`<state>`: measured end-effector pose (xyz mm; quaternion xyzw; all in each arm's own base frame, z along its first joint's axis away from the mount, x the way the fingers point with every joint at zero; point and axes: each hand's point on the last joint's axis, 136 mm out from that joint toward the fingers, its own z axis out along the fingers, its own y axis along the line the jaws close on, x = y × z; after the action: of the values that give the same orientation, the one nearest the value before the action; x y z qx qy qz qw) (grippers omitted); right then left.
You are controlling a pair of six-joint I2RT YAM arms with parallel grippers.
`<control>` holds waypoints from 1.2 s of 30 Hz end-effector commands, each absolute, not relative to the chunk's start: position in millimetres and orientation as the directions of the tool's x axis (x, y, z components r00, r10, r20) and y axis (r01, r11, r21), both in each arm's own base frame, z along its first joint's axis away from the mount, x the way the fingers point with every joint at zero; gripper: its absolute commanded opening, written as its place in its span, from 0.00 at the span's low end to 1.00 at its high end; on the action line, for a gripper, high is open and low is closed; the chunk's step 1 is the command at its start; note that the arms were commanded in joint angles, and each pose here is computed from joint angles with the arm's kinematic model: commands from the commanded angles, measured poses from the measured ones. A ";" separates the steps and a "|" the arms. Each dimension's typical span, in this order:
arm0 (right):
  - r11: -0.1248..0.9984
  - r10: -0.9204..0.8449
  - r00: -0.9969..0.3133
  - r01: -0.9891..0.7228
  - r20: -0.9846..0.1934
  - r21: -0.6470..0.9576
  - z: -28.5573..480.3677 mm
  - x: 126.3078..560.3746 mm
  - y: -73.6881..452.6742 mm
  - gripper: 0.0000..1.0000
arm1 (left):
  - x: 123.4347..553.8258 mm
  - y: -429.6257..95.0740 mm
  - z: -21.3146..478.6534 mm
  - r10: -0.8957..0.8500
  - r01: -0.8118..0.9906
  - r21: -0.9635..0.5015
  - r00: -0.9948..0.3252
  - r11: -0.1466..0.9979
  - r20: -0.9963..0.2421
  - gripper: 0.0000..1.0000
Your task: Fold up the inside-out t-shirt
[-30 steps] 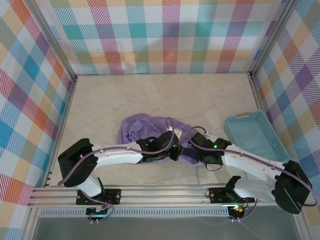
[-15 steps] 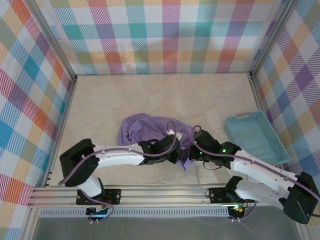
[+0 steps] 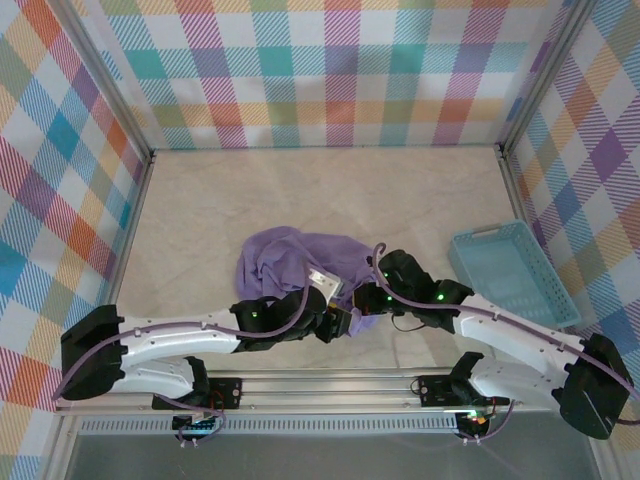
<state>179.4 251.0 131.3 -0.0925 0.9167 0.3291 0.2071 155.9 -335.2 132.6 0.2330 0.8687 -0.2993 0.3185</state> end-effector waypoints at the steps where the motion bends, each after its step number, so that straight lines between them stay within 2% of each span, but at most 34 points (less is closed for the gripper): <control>1: 0.710 -0.032 -0.874 -0.361 -0.485 0.605 156.6 184.4 266.2 0.04 | 154.5 -352.8 139.4 0.195 0.625 -0.407 -0.673 0.666 -0.713 0.45; 5: 0.706 -0.036 -0.877 -0.361 -0.478 0.610 155.0 183.1 267.7 0.06 | 163.8 -357.9 135.5 0.173 0.601 -0.397 -0.674 0.693 -0.719 0.38; 10: 0.715 -0.034 -0.876 -0.357 -0.481 0.601 154.1 183.7 264.6 0.11 | 175.9 -351.0 126.3 0.144 0.547 -0.367 -0.680 0.753 -0.719 0.20; 15: 0.735 -0.041 -0.871 -0.358 -0.489 0.576 153.6 185.2 260.3 0.17 | 177.0 -345.4 127.0 0.121 0.531 -0.372 -0.681 0.762 -0.722 0.00; 23: 0.755 -0.039 -0.870 -0.348 -0.492 0.555 151.5 187.9 255.6 0.22 | 176.3 -338.5 128.8 0.102 0.525 -0.385 -0.680 0.759 -0.726 0.00; 25: 0.762 -0.033 -0.868 -0.343 -0.496 0.550 151.5 188.8 252.9 0.20 | 173.2 -339.8 127.8 0.114 0.539 -0.391 -0.681 0.746 -0.723 0.00; 29: 0.754 -0.026 -0.876 -0.334 -0.482 0.566 151.6 188.2 252.6 0.08 | 166.2 -343.1 122.0 0.144 0.578 -0.402 -0.678 0.710 -0.721 0.20; 33: 0.734 -0.017 -0.878 -0.335 -0.478 0.591 157.9 186.1 254.2 0.07 | 163.2 -342.1 124.1 0.097 0.600 -0.510 -0.700 0.617 -0.707 0.37; 36: 0.723 -0.016 -0.880 -0.338 -0.475 0.603 160.0 184.4 253.9 0.06 | 162.4 -341.9 128.3 0.090 0.617 -0.535 -0.699 0.577 -0.710 0.46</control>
<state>184.7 249.4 140.5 -0.0950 0.9121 0.3342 0.2175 165.3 -328.7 100.1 0.2035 0.8626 -0.3405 0.3141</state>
